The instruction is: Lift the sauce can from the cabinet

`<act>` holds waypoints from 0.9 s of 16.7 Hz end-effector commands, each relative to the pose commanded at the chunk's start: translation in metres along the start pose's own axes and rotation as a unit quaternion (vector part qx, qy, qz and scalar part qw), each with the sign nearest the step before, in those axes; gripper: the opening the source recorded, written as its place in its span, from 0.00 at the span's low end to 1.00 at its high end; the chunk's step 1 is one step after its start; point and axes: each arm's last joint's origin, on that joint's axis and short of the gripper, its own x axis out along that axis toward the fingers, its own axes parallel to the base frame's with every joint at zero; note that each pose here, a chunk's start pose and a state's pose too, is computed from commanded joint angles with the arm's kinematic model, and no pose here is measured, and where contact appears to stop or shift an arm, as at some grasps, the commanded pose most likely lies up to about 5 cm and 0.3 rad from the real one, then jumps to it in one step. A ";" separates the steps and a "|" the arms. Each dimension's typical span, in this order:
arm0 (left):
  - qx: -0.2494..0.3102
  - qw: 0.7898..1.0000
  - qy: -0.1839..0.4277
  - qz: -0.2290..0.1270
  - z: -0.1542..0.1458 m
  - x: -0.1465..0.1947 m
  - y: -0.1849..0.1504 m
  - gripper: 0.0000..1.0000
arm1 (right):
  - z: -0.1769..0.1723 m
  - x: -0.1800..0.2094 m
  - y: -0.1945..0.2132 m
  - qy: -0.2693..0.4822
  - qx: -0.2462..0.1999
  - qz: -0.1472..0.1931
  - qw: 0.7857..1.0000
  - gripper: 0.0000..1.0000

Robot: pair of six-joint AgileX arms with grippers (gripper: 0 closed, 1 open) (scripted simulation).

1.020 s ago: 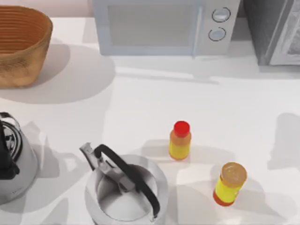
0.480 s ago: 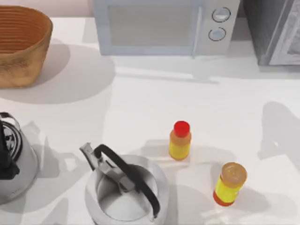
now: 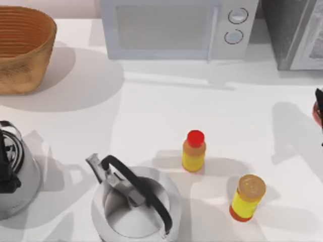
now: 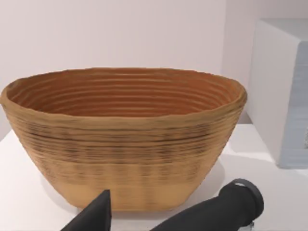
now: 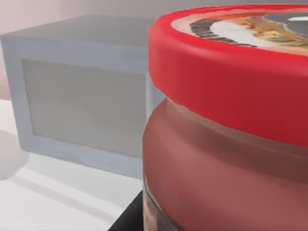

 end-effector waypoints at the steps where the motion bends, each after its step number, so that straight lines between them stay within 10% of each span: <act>1: 0.000 1.000 0.000 0.000 0.000 0.000 0.000 1.00 | -0.002 0.004 -0.001 0.001 0.001 0.008 1.000 0.00; 15: 0.000 1.000 0.000 0.000 0.000 0.000 0.000 1.00 | -0.048 0.052 -0.008 -0.007 -0.006 0.126 0.992 0.00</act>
